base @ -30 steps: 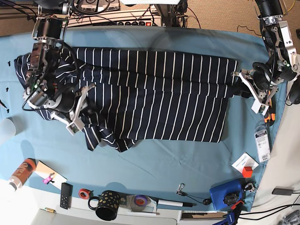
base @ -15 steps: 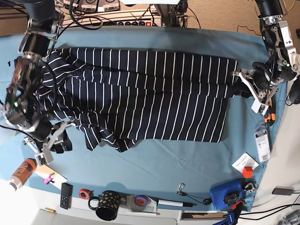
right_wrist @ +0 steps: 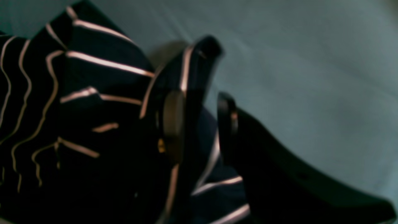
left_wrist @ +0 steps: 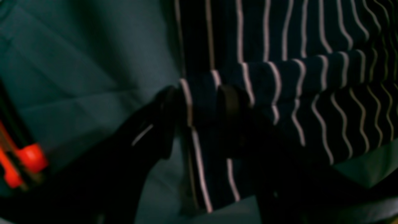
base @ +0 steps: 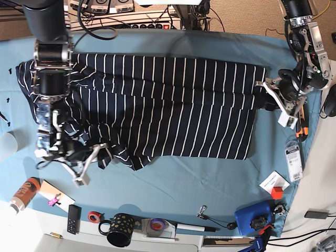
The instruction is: Layout the t-shirt on the table in an organized manner, then fold the t-shirt properly
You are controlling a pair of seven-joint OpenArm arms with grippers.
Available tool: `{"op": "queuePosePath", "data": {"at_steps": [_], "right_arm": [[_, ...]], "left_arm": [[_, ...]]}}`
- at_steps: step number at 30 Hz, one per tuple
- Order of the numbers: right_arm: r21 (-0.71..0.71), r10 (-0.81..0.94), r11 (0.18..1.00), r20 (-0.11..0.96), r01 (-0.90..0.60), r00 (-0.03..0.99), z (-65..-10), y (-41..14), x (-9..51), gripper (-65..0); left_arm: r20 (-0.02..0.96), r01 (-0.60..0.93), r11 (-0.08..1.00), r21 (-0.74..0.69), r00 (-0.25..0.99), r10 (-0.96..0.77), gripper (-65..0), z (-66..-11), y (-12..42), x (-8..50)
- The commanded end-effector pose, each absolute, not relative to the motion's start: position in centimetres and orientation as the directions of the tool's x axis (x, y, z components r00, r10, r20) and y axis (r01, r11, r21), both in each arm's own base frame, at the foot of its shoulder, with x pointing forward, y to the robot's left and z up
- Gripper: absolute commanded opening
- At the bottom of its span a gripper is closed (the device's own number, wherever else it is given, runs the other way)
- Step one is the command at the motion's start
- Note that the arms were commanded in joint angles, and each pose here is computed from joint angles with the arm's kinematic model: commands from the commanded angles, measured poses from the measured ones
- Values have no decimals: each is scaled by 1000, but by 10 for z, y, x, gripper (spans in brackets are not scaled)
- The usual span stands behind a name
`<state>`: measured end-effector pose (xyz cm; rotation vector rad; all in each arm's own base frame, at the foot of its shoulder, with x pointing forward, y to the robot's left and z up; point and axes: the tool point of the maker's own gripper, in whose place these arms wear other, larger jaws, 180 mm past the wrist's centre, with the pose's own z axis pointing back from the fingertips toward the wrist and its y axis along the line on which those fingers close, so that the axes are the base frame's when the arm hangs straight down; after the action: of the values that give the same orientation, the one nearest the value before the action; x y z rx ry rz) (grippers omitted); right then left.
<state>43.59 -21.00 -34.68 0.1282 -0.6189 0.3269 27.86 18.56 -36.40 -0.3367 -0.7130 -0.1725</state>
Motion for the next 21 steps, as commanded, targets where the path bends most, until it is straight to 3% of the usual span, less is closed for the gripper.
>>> {"op": "queuePosePath", "data": {"at_steps": [1,4,7,8,13,21], "right_arm": [[-1,257,942,644,-335,721,-325,-212,452,-467],[-3,266,940,632,-341,728,-332,-204,452,-476],[-13,261,948,607,-319,751,-336,-206,450,-629],[-28,269,948,601,-316,753,-336,-209,450,-650],[-114,304,946,642,-304,704,-324,-221,460,-650],[-139,255,962,762,-234,595,-269,-238,474,-650]], "left_arm": [[699,281,931,-233,714,-41,-420,-352,187,286],[698,280,931,-234,715,-40,-420,-353,186,286],[698,280,931,-233,715,-40,-420,-353,186,286],[698,280,931,-233,715,-40,-420,-353,186,286],[698,280,931,-234,715,-40,-420,-353,186,286],[698,280,931,-233,715,-40,-420,-353,186,286]]}}
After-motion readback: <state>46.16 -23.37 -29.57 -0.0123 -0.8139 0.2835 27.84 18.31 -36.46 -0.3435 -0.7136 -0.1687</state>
